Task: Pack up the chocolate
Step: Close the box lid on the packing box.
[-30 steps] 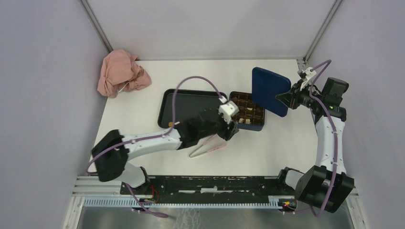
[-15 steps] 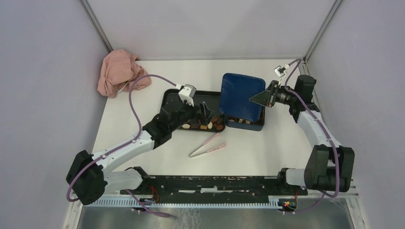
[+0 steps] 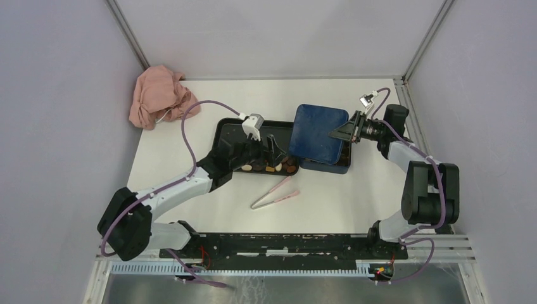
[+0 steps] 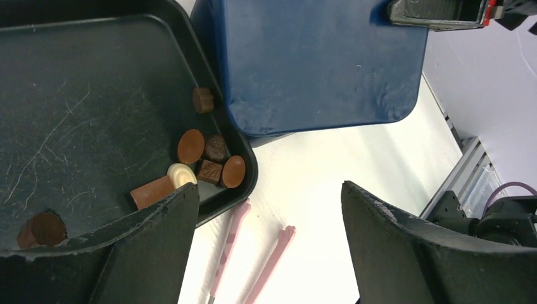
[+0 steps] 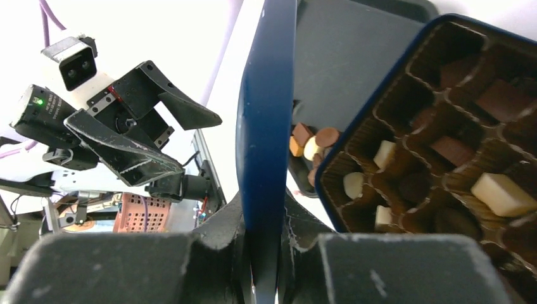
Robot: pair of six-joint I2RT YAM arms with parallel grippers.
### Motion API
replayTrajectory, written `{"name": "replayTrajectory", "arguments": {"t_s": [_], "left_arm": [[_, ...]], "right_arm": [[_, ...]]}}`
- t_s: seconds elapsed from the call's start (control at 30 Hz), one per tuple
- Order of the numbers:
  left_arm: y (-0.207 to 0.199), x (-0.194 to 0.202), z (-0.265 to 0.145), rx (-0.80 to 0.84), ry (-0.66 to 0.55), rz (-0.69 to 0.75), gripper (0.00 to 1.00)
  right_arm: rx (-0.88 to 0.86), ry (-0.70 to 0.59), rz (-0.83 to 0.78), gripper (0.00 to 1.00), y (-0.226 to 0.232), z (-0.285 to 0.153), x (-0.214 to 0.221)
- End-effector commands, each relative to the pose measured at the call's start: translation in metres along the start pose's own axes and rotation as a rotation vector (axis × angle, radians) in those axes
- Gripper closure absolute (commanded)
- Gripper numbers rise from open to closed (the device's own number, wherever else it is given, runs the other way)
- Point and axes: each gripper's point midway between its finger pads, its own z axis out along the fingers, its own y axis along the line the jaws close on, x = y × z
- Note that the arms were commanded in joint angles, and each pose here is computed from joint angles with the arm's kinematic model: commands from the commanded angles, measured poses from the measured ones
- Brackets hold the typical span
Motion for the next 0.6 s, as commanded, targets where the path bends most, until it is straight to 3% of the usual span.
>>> {"name": "replayTrajectory", "arguments": {"t_s": [0.0, 0.3, 0.57], "left_arm": [[-0.014, -0.02, 0.012, 0.078, -0.015, -0.047, 0.14], [-0.005, -0.005, 0.045, 0.086, 0.066, -0.079, 0.25], [-0.001, 0.011, 0.074, 0.113, 0.138, -0.085, 0.35]], "right_arm": [[0.023, 0.029, -0.047, 0.91, -0.01, -0.009, -0.002], [0.048, 0.089, 0.009, 0.86, -0.034, -0.017, 0.01], [0.065, 0.028, 0.036, 0.82, -0.046, -0.028, -0.006]]}}
